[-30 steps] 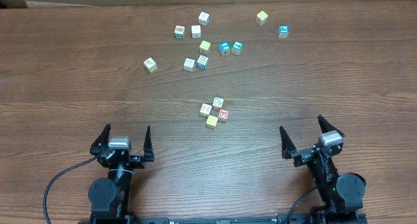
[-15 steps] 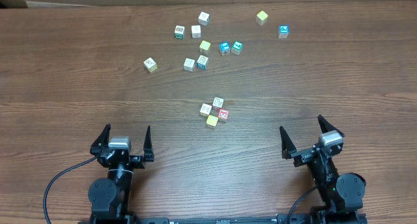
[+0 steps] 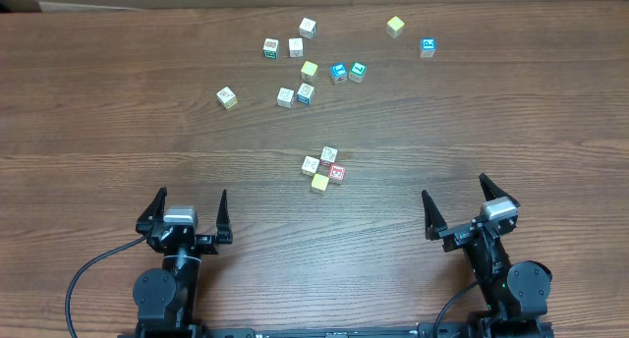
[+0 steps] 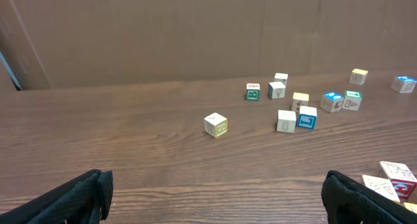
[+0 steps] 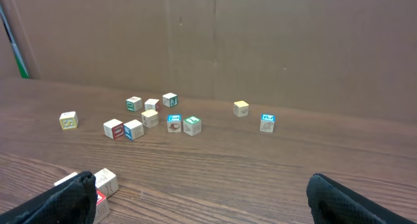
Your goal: Form a circle
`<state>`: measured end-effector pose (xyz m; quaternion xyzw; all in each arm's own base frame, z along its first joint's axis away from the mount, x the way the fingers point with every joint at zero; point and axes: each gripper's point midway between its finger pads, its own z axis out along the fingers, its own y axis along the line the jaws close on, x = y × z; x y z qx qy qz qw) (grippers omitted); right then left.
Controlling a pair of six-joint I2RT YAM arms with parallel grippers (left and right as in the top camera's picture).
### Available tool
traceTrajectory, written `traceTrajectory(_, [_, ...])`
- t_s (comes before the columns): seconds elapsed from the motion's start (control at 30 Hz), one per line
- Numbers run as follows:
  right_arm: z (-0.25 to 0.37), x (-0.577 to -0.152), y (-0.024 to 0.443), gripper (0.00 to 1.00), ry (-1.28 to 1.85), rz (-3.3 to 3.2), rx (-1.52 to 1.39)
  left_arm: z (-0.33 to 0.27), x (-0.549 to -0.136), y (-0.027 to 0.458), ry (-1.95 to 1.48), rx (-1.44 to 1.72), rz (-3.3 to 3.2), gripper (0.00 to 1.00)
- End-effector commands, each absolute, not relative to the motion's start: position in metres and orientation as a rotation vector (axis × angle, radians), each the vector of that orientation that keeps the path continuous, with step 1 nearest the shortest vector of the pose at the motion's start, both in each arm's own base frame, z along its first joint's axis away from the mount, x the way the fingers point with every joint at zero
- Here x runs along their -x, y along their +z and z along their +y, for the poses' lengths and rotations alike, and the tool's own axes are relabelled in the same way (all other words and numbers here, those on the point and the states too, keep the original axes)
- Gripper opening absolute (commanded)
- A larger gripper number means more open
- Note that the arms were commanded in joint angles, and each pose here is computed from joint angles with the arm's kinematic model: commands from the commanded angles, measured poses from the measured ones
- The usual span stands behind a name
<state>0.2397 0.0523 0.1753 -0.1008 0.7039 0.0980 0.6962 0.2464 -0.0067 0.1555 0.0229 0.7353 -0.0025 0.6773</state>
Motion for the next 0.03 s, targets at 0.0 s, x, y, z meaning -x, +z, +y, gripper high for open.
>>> traceTrajectory(0.0, [0.0519, -0.2397, 0.1742, 1.0, 0.214, 1.564, 0.227, -0.0071, -0.246, 0.1557, 0.006, -0.066, 1.647, 1.0])
